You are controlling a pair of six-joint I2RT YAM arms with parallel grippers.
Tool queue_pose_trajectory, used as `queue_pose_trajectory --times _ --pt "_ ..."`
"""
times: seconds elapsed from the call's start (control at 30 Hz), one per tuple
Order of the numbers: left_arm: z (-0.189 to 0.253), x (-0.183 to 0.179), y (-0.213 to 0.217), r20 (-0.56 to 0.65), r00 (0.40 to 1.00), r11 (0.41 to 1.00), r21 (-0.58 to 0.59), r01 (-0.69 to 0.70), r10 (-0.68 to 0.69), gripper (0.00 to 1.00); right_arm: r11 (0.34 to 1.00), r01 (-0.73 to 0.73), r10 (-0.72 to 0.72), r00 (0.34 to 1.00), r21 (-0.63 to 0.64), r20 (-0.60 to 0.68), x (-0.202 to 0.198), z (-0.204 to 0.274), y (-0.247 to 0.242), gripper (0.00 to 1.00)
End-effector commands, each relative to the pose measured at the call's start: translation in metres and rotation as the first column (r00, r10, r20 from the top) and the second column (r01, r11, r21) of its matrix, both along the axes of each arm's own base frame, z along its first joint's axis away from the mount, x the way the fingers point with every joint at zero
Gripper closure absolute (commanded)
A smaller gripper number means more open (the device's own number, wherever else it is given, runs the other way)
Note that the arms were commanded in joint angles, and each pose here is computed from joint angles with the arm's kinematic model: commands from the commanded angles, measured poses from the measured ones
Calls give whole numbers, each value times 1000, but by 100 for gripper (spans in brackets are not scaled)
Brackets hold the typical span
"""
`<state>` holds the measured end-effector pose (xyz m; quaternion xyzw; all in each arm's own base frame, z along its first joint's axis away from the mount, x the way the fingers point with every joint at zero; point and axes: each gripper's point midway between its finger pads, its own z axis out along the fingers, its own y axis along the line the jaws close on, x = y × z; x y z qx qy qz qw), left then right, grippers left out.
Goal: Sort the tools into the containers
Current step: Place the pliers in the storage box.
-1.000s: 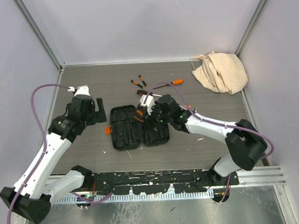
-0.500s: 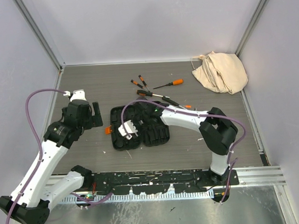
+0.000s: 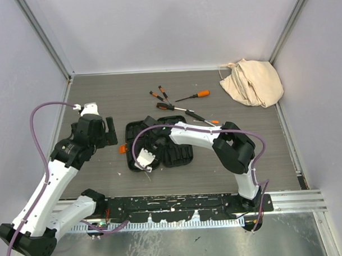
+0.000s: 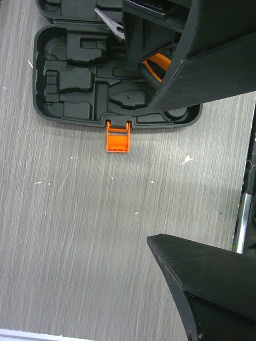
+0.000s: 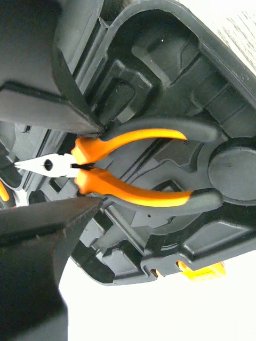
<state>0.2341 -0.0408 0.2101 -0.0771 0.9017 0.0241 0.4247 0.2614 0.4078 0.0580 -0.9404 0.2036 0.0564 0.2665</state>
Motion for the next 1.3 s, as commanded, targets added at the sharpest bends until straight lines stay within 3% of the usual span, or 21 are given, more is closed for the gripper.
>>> queue_pose_trajectory --times 0.0,0.07,0.27,0.37,0.43,0.53,0.6,0.73,0.83,0.93,1.0,1.07,1.27 --pt "3 5 1 16 1000 1000 5 -2 2 0 999 -32 31 999 23 33 2 16 7 34" --pt "2 5 0 12 1000 1000 5 2 -2 0 999 -26 25 999 40 24 -1 22 6 27" --pt "1 7 -2 3 1000 1000 8 11 -11 1 983 26 -24 1000 180 -11 -10 63 7 23" --pt "2 10 -7 -3 1000 1000 -4 28 -28 1 937 157 -130 986 313 -107 -14 92 7 23" --pt "5 14 -16 -5 998 998 -35 55 -55 1 844 368 -271 920 390 -283 -19 107 3 23" --pt "9 20 -36 1 995 988 -117 100 -101 0 578 676 -426 728 458 -537 -15 131 -8 23" --pt "10 24 -50 5 992 978 -166 126 -127 1 421 801 -456 592 424 -665 -16 133 -24 23" --pt "2 32 -76 -9 986 971 -175 165 -169 3 177 938 -427 345 297 -836 -27 133 -61 24" --pt "-7 35 -96 -31 980 971 -143 190 -196 3 -66 993 -399 67 101 -915 -26 123 -90 25" --pt "-20 40 -115 -55 973 966 -147 215 -225 3 -237 968 -394 -169 -78 -904 -30 104 -117 25" --pt "-29 42 -126 -75 966 962 -144 234 -246 3 -309 935 -343 -281 -174 -896 -36 98 -127 25" --pt "-38 44 -136 -97 959 958 -138 252 -266 4 -329 912 -299 -345 -243 -890 -45 94 -133 25" --pt "-78 48 -161 -200 921 939 -152 309 -335 11 -284 888 -173 -417 -361 -892 -66 87 -133 30"
